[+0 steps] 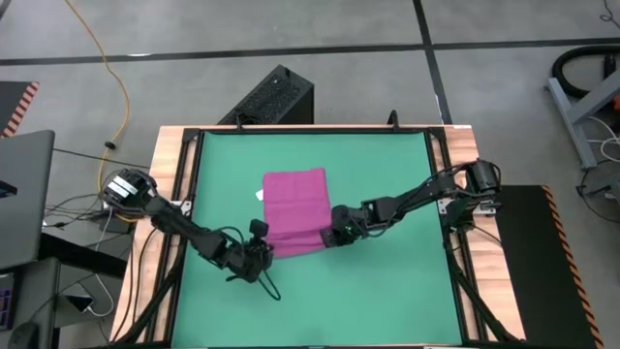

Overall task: Roll towel into tight, uniform cylinder
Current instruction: Roll the pink towel

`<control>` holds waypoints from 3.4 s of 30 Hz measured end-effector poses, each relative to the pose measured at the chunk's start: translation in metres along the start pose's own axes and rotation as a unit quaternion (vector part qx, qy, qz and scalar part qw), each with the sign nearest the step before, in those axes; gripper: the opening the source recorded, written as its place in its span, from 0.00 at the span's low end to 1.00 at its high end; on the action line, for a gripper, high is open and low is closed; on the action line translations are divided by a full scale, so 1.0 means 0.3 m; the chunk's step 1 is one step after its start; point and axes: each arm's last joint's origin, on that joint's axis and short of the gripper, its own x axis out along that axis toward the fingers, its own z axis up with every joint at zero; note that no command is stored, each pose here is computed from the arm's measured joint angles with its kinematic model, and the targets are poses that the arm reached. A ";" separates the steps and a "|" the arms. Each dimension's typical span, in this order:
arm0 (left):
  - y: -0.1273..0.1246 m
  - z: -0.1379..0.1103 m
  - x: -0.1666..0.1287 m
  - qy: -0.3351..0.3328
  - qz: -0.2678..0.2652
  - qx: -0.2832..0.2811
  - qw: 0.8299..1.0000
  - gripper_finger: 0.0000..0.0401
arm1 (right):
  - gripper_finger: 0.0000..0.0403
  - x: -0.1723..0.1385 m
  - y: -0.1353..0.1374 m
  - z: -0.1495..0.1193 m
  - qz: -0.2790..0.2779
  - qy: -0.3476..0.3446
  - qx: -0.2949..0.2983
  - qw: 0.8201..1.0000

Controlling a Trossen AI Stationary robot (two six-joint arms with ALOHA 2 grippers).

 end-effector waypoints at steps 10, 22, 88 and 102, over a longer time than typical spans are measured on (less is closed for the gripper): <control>0.008 -0.037 0.019 -0.005 -0.014 -0.014 1.000 0.00 | 0.22 -0.013 0.020 0.008 0.019 -0.034 -0.036 0.999; -0.001 -0.083 0.025 0.000 -0.023 -0.028 0.999 0.00 | 0.26 -0.084 -0.002 -0.004 -0.055 -0.052 -0.095 0.993; -0.076 -0.108 -0.069 0.019 -0.118 0.023 0.993 0.00 | 0.52 0.080 0.112 -0.452 -0.007 -0.258 -0.674 0.692; -0.060 -0.109 -0.058 0.024 -0.114 0.022 0.993 0.00 | 0.61 0.172 0.069 -0.432 -0.029 -0.258 -0.703 0.662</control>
